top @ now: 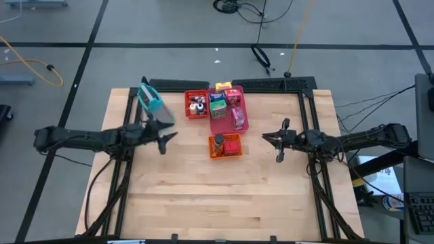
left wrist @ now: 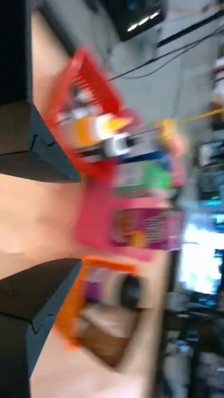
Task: Pick & Place Kitchen Items
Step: Return to Home Position
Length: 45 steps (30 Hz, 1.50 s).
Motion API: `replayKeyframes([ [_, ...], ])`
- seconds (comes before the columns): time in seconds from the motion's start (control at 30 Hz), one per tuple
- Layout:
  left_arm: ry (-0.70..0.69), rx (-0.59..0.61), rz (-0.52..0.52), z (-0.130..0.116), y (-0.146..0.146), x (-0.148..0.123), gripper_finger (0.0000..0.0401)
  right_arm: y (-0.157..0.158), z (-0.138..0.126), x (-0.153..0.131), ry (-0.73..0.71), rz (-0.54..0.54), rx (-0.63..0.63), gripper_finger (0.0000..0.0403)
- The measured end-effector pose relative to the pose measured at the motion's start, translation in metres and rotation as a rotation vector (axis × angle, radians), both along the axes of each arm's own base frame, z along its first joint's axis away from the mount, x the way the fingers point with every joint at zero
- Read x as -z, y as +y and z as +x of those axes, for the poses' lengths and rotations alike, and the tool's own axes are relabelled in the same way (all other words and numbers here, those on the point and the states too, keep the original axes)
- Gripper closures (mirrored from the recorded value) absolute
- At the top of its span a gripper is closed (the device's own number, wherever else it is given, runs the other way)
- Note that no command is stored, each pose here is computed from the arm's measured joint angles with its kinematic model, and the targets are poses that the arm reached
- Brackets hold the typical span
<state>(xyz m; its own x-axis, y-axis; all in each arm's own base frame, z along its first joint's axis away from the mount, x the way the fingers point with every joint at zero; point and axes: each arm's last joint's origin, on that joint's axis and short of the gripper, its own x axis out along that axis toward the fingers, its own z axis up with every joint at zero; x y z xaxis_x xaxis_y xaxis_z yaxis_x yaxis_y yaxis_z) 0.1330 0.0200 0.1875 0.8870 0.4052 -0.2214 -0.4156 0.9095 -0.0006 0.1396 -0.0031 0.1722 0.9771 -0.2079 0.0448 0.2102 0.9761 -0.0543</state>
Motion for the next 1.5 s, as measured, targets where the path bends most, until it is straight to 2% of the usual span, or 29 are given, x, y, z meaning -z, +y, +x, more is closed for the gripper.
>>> replayKeyframes([
  [0.1,0.035,0.021,-0.041,-0.004,-0.004,0.027,0.0192,0.0,0.0,0.003,0.029,0.0,0.0,0.0375],
  [0.23,0.031,0.059,-0.068,-0.008,-0.01,0.048,0.0192,0.0,0.0,0.002,0.023,0.0,0.0,0.0374],
  [0.37,0.041,0.104,-0.046,-0.008,-0.015,0.047,0.0192,0.0,-0.001,-0.004,-0.03,-0.024,0.012,0.0374],
  [0.5,0.05,0.086,-0.019,-0.008,-0.016,0.047,0.0192,-0.003,-0.003,-0.006,-0.048,-0.021,0.096,0.0374],
  [0.6,0.062,0.099,-0.05,-0.008,-0.017,0.049,0.0192,-0.004,-0.003,-0.004,-0.036,0.007,0.129,0.0374],
  [1.17,0.058,0.1,-0.067,-0.008,-0.017,0.049,0.0192,-0.003,-0.003,-0.004,-0.03,0.009,0.126,0.0374],
  [1.37,0.056,0.101,-0.067,-0.008,-0.017,0.049,0.0192,-0.008,-0.011,-0.012,-0.099,0.012,0.156,0.0374],
  [1.5,0.056,0.101,-0.067,-0.008,-0.017,0.049,0.0192,-0.01,-0.021,-0.023,-0.2,0.018,0.178,0.0374],
])
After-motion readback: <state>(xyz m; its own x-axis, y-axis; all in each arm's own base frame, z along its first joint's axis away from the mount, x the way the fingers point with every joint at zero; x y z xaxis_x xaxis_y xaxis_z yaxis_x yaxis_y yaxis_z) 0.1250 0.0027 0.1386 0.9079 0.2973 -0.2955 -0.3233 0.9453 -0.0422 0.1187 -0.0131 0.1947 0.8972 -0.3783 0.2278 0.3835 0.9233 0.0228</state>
